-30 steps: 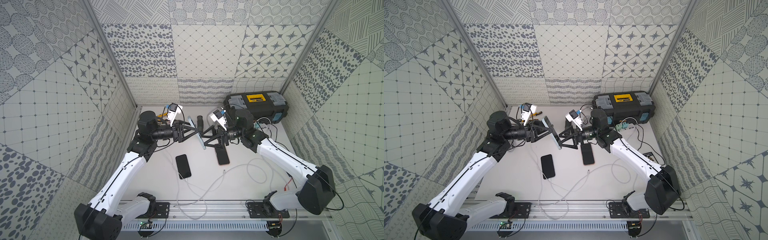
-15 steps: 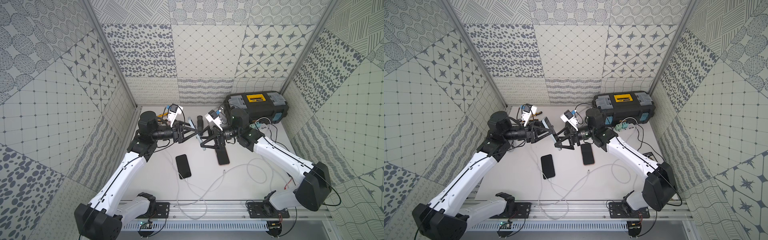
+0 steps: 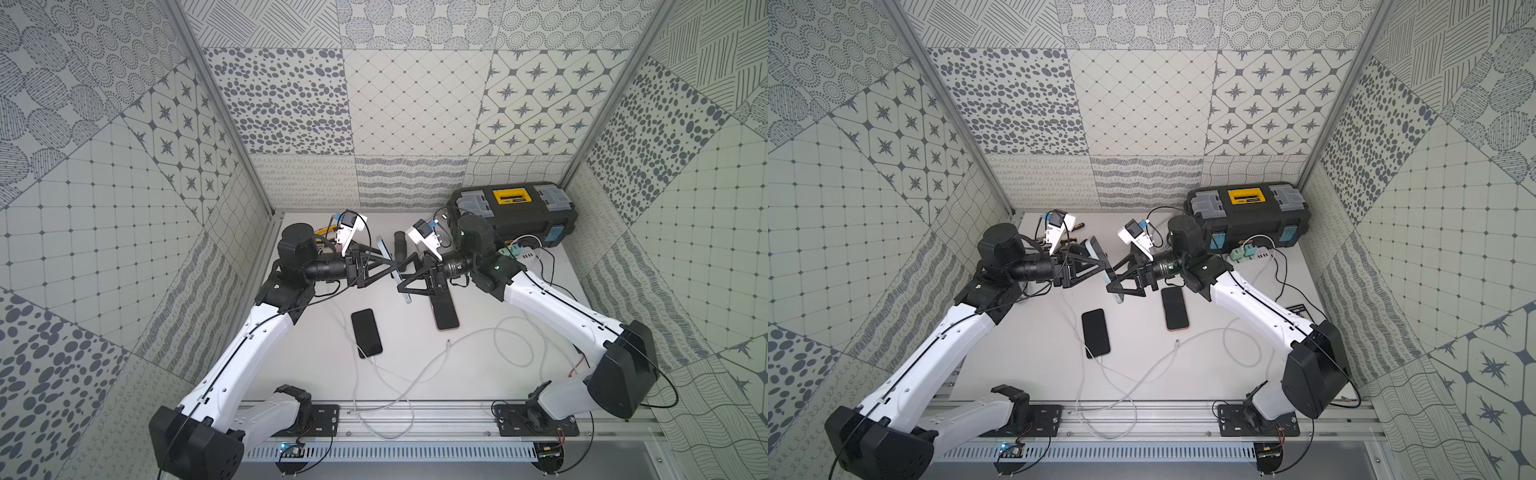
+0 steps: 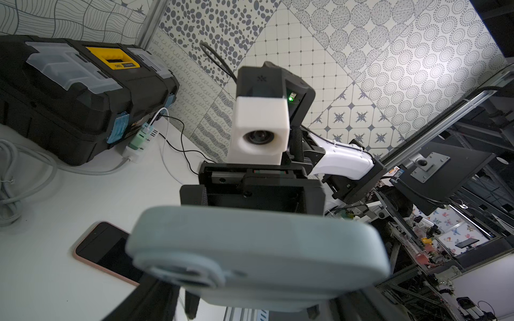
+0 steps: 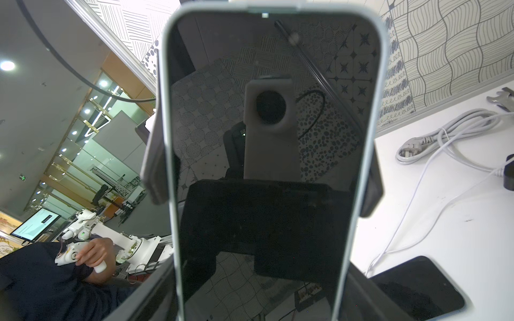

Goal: Unplug the charging cable from the phone
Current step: Place the phone at the center of the board.

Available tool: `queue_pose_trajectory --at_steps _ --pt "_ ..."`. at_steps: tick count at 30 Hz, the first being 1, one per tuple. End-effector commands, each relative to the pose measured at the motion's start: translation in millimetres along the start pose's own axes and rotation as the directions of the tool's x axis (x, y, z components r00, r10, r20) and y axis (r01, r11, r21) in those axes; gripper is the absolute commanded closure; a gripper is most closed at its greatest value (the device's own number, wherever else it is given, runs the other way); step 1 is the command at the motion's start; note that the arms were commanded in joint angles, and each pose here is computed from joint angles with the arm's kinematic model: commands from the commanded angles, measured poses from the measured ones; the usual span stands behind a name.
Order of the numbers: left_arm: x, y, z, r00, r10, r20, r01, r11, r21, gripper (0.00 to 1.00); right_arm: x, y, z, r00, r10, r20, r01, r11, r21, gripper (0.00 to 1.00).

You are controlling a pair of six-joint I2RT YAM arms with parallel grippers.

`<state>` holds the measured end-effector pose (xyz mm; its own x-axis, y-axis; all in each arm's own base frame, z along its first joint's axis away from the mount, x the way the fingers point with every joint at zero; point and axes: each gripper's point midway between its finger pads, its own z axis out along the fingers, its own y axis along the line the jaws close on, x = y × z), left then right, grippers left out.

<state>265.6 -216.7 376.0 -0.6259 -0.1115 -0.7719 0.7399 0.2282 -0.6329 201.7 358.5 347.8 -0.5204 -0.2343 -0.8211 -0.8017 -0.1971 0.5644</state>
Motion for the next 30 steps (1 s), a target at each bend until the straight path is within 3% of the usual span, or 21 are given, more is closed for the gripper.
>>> queue_pose_trajectory --at_steps 1,7,9,11,14,24,30 --pt "-6.6 -6.7 -3.6 0.997 0.072 0.018 -0.072 0.997 0.013 1.0 -7.9 7.6 2.3 0.999 -0.05 0.006 0.05 0.999 -0.02 0.26" --pt "-6.0 -4.7 -3.4 0.997 0.069 0.017 -0.069 0.998 0.006 1.0 -6.9 8.0 2.1 0.999 -0.054 0.005 0.054 0.998 -0.023 0.39" --pt "-5.7 -4.4 -3.7 0.997 0.07 0.017 -0.07 0.998 0.002 0.91 -7.1 8.5 1.8 0.998 -0.058 0.007 0.058 0.998 -0.022 0.41" --pt "-5.7 -3.6 -3.7 0.997 0.072 0.018 -0.072 0.997 -0.004 0.66 -7.2 9.7 1.7 0.998 -0.062 0.007 0.062 0.998 -0.025 0.43" --pt "-5.7 -2.1 -4.4 0.997 0.07 0.021 -0.07 0.997 -0.016 0.05 -7.6 10.9 1.3 0.998 -0.069 0.01 0.069 0.997 -0.022 0.44" --pt "-8.4 -4.4 -6.3 0.994 0.101 0.035 -0.099 0.995 -0.032 0.02 -8.2 10.4 -0.6 0.996 -0.088 0.021 0.088 0.996 -0.003 0.46" --pt "-11.9 14.1 -15.8 0.988 0.14 0.07 -0.123 0.972 -0.198 0.02 -8.3 7.0 -4.8 0.995 -0.091 0.046 0.088 0.994 0.058 0.46"
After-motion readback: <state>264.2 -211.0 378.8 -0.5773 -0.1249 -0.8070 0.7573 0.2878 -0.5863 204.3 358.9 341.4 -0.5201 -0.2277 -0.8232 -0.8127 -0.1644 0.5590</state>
